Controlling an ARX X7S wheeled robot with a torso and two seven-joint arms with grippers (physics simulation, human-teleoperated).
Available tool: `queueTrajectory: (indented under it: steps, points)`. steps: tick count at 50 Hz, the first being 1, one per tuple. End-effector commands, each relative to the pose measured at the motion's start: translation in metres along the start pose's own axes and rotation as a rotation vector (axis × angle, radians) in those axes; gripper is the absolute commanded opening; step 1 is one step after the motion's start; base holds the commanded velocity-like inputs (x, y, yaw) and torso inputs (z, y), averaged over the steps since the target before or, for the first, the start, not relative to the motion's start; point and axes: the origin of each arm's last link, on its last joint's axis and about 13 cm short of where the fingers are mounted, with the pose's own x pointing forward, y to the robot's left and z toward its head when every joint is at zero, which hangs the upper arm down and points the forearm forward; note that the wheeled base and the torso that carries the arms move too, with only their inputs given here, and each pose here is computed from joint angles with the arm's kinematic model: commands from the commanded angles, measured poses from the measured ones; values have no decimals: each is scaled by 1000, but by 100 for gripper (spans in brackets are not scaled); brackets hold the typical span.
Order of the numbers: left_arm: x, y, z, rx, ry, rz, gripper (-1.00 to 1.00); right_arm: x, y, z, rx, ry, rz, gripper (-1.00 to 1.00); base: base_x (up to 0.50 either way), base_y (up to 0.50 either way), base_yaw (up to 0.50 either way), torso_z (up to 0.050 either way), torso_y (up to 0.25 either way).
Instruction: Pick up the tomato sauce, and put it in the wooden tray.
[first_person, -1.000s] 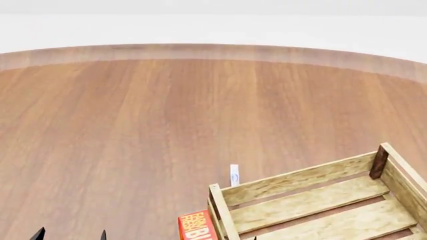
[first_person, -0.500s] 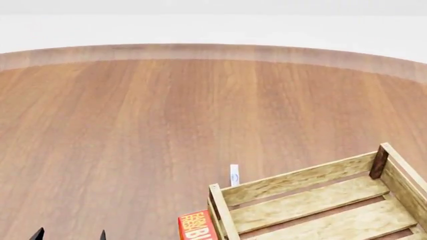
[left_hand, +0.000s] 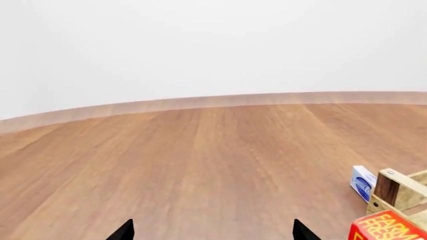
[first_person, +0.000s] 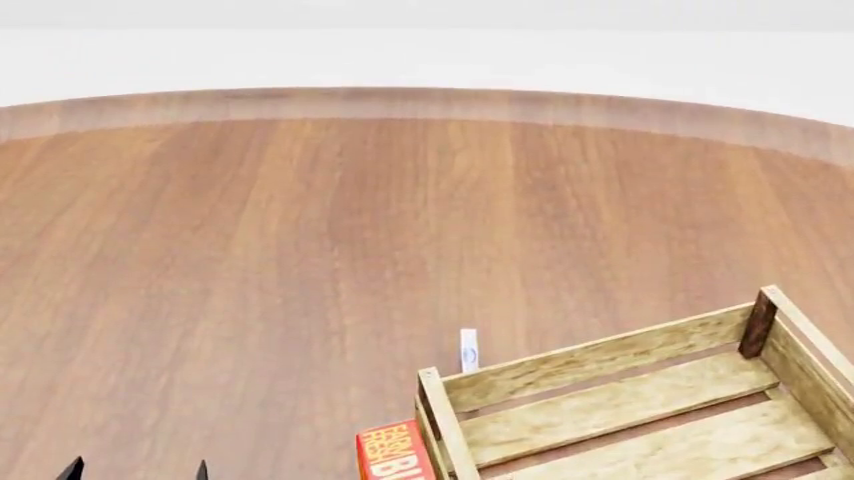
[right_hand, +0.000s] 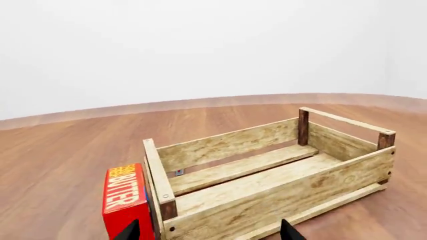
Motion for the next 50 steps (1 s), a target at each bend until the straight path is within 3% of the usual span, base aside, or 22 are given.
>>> queueTrajectory:
  steps: [1, 17, 50]
  points:
    - [3, 1, 1, -30, -16, -3, 100, -35, -4, 0, -5, -24, 5, 100, 0, 0, 0, 0, 0]
    - [3, 1, -1, -29, -17, 0, 100, -57, -6, -10, 23, -19, -19, 100, 0, 0, 0, 0, 0]
    - [3, 1, -1, -30, -19, 2, 100, -32, -2, -56, -104, 128, 0, 100, 0, 0, 0, 0, 0]
